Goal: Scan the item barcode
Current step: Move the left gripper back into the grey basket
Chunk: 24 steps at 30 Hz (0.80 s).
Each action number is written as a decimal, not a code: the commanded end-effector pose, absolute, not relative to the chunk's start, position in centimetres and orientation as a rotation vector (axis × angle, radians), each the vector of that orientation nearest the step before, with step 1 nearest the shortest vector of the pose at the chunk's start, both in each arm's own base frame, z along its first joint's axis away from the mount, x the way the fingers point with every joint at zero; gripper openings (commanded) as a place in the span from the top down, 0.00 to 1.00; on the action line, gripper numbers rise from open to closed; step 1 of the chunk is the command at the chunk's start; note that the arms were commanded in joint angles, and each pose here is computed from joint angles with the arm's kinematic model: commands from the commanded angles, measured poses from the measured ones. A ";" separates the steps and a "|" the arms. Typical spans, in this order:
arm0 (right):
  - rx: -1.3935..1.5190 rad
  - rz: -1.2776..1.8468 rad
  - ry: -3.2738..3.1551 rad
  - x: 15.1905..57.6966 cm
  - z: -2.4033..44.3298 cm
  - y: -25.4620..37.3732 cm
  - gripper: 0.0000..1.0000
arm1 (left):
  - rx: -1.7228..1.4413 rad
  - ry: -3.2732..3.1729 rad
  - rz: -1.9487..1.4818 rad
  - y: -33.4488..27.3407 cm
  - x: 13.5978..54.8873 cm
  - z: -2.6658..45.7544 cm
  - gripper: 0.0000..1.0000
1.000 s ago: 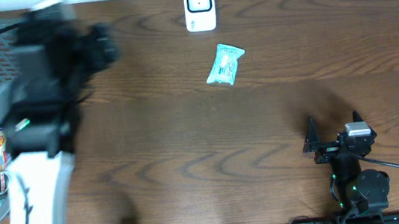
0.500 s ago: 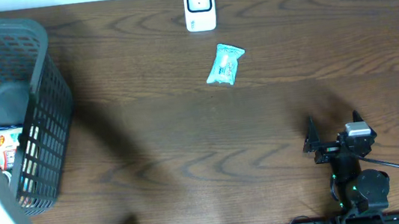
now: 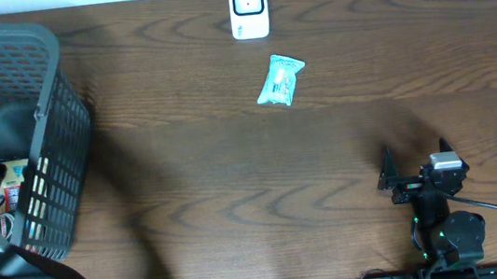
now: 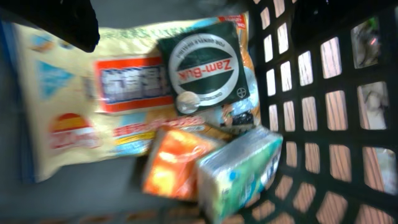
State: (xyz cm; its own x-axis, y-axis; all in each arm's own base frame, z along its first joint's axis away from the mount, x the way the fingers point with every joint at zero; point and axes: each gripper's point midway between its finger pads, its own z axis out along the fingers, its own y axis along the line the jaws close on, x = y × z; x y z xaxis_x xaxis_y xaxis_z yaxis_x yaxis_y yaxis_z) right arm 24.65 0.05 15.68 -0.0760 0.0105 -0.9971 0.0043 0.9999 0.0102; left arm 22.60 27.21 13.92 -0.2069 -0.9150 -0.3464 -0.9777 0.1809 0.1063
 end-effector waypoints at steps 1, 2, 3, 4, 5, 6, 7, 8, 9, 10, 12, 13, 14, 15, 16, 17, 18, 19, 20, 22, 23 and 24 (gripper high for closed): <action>0.025 0.009 1.649 24.6 15.6 -0.1 0.01 | -1.942 2.254 0.477 27.5 21.6 11.9 0.02; 0.025 0.009 1.649 24.6 15.6 -0.1 0.01 | -1.963 2.261 0.478 27.5 21.5 11.4 0.02; 0.025 0.009 1.649 24.6 15.6 -0.1 0.01 | -1.979 2.269 0.478 27.4 21.4 10.9 0.02; 0.025 0.009 1.649 24.6 15.6 -0.1 0.01 | -1.985 2.282 0.479 27.4 21.4 10.5 0.02; 0.025 0.009 1.649 24.6 15.6 -0.1 0.01 | -1.997 2.288 0.479 27.3 21.3 10.2 0.02; 0.025 0.009 1.649 24.6 15.6 -0.1 0.01 | -2.012 2.288 0.479 27.3 21.3 9.9 0.02; 0.025 0.009 1.649 24.6 15.6 -0.1 0.01 | -2.027 2.289 0.478 27.2 21.2 9.6 0.02; 0.025 0.009 1.649 24.6 15.6 -0.1 0.01 | -2.046 2.283 0.476 27.1 21.1 9.4 0.02; 0.025 0.009 1.649 24.6 15.6 -0.1 0.01 | -2.072 2.270 0.475 27.0 21.0 9.2 0.02; 0.025 0.009 1.649 24.6 15.6 -0.1 0.01 | -2.107 2.248 0.472 26.8 20.9 9.0 0.02; 0.025 0.009 1.649 24.6 15.6 -0.1 0.01 | -2.158 2.212 0.452 26.5 20.9 8.8 0.02; 0.025 0.009 1.649 24.6 15.6 -0.1 0.01 | -2.174 2.202 0.433 26.2 20.9 8.6 0.02; 0.025 0.009 1.649 24.6 15.6 -0.1 0.01 | -2.184 2.196 0.425 26.1 20.9 8.6 0.02; 0.025 0.009 1.649 24.6 15.6 -0.1 0.01 | -2.197 2.185 0.425 26.1 20.9 8.5 0.02; 0.025 0.009 1.649 24.6 15.6 -0.1 0.01 | -2.202 2.177 0.425 26.1 20.9 8.4 0.02; 0.025 0.009 1.649 24.6 15.6 -0.1 0.01 | -2.200 2.175 0.425 26.1 20.9 8.3 0.02; 0.025 0.009 1.649 24.6 15.6 -0.1 0.01 | -2.198 2.172 0.424 26.2 21.0 8.2 0.02; 0.025 0.009 1.649 24.6 15.6 -0.1 0.01 | -2.196 2.169 0.423 26.2 21.0 8.1 0.02; 0.025 0.009 1.649 24.6 15.6 -0.1 0.01 | -2.194 2.166 0.423 26.2 21.1 8.0 0.02; 0.025 0.009 1.649 24.6 15.6 -0.1 0.01 | -2.188 2.160 0.421 26.4 21.2 7.7 0.02; 0.025 0.009 1.649 24.6 15.6 -0.1 0.01 | -2.187 2.157 0.421 26.4 21.2 7.6 0.02; 0.025 0.009 1.649 24.6 15.6 -0.1 0.01 | -2.184 2.155 0.420 26.4 21.2 7.5 0.02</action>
